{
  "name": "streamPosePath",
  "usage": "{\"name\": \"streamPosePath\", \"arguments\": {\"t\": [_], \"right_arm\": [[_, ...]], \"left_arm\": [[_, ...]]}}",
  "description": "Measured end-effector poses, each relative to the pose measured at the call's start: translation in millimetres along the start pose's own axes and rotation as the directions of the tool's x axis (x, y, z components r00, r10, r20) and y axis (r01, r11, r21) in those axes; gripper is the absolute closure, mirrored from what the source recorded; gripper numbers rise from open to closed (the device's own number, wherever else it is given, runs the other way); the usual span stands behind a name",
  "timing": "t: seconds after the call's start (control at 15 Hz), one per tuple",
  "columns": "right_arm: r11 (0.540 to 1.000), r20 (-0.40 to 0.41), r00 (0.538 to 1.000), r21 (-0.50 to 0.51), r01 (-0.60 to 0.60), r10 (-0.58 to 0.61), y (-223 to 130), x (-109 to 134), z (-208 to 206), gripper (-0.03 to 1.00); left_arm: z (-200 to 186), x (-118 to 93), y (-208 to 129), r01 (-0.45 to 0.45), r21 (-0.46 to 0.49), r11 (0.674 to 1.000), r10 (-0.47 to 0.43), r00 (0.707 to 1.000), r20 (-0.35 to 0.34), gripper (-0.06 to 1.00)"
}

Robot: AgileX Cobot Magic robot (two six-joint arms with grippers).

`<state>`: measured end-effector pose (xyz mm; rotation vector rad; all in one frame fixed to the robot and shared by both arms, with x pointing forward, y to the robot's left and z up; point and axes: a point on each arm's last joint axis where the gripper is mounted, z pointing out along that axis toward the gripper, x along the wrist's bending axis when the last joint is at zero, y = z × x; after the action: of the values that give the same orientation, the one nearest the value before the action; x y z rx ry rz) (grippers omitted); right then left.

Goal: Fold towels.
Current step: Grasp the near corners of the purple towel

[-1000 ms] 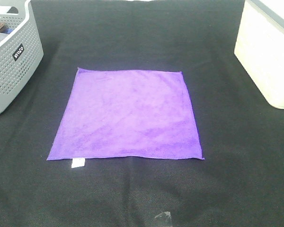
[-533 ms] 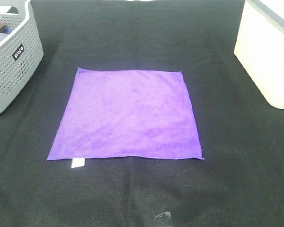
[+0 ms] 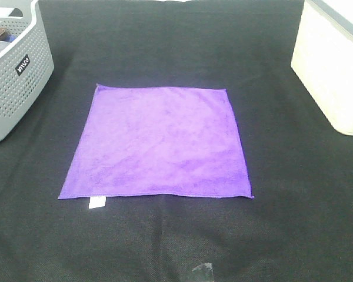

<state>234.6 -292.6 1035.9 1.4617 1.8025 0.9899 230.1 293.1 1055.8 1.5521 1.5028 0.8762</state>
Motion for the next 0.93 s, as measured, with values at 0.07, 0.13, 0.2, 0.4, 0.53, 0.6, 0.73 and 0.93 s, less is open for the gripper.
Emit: {"name": "streamPosePath", "arguments": {"t": [0.07,0.13,0.2,0.4,0.53,0.6,0.73,0.93], "right_arm": [[1.0,0.0,1.0,0.0,0.0,0.0,0.0,0.0,0.0,0.0],[1.0,0.0,1.0,0.0,0.0,0.0,0.0,0.0,0.0,0.0],[1.0,0.0,1.0,0.0,0.0,0.0,0.0,0.0,0.0,0.0],[1.0,0.0,1.0,0.0,0.0,0.0,0.0,0.0,0.0,0.0],[1.0,0.0,1.0,0.0,0.0,0.0,0.0,0.0,0.0,0.0],[1.0,0.0,1.0,0.0,0.0,0.0,0.0,0.0,0.0,0.0],[1.0,0.0,1.0,0.0,0.0,0.0,0.0,0.0,0.0,0.0],[1.0,0.0,1.0,0.0,0.0,0.0,0.0,0.0,0.0,0.0]], "left_arm": [[0.0,0.0,0.0,0.0,0.0,1.0,0.0,1.0,0.0,-0.04],[0.0,0.0,0.0,0.0,0.0,1.0,0.0,1.0,0.0,-0.04],[0.0,0.0,0.0,0.0,0.0,1.0,0.0,1.0,0.0,-0.04],[0.0,0.0,0.0,0.0,0.0,1.0,0.0,1.0,0.0,-0.04],[0.0,0.0,0.0,0.0,0.0,1.0,0.0,1.0,0.0,-0.04],[0.0,0.0,0.0,0.0,0.0,1.0,0.0,1.0,0.0,-0.04],[0.0,0.0,0.0,0.0,0.0,1.0,0.0,1.0,0.0,-0.04],[0.0,0.0,0.0,0.0,0.0,1.0,0.0,1.0,0.0,-0.04]]}}
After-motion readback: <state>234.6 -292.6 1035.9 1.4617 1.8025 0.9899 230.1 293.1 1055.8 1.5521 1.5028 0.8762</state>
